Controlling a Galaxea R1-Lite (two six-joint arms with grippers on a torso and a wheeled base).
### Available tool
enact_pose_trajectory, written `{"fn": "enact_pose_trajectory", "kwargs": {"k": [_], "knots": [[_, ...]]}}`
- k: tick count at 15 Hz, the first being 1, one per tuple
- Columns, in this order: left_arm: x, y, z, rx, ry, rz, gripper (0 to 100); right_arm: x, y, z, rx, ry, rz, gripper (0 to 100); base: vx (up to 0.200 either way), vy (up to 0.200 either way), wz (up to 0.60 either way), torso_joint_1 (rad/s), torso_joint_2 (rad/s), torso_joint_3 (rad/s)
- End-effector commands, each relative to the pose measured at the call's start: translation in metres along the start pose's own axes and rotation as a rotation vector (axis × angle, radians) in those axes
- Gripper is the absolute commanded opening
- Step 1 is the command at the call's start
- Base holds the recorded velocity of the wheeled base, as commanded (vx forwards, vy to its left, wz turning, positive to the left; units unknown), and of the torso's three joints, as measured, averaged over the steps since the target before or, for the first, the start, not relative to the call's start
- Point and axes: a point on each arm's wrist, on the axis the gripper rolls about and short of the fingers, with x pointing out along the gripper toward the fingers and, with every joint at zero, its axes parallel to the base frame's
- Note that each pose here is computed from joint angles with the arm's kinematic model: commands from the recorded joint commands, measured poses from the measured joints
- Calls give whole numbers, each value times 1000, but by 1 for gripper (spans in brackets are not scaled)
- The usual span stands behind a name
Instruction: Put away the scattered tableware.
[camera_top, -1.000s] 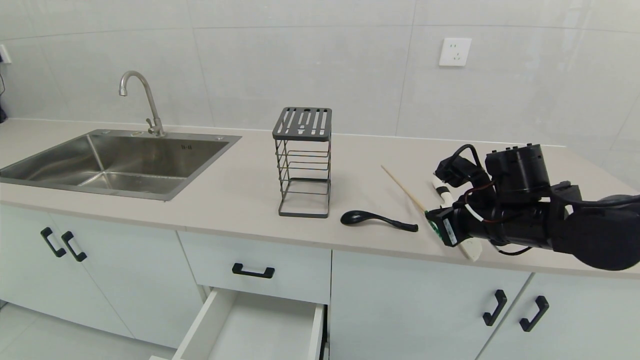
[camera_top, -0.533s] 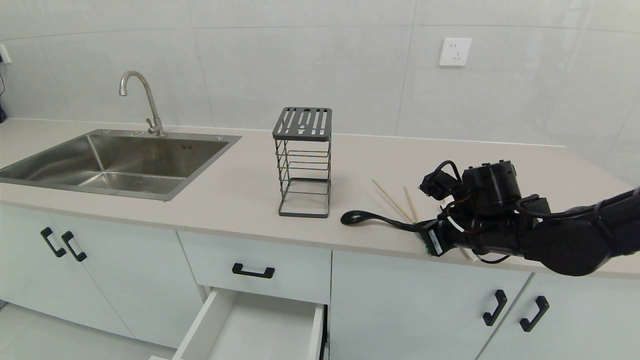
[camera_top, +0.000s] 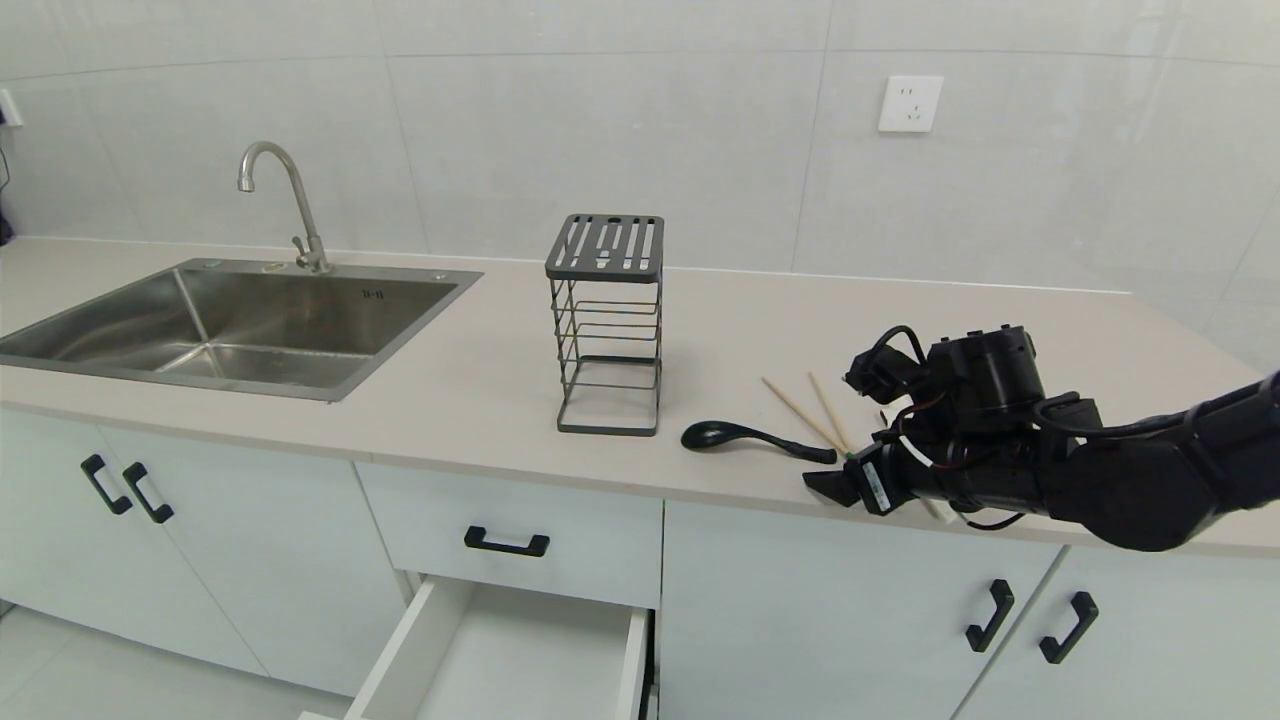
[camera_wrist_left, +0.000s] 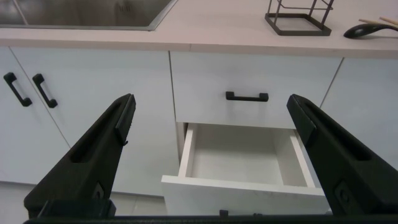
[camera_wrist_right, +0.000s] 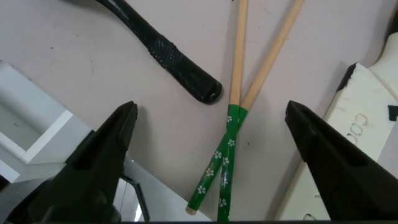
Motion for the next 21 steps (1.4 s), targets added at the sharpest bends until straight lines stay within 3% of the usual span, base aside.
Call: {"fn": "enact_pose_trajectory", "kwargs": {"k": [1, 15, 16, 21], "knots": [[0, 0, 0, 0, 0, 0, 100, -2, -4, 2, 5, -12, -11, 100, 0, 0, 0, 0, 0, 0], [0, 0, 0, 0, 0, 2, 100, 17, -8, -11, 82, 53, -2, 100, 0, 0, 0, 0, 0, 0], [0, 0, 0, 0, 0, 2, 100, 17, -8, -12, 88, 56, -3, 0, 0, 0, 0, 0, 0, 0], [0, 0, 0, 0, 0, 2, 100, 17, -7, -18, 132, 80, -2, 0, 0, 0, 0, 0, 0, 0]]}}
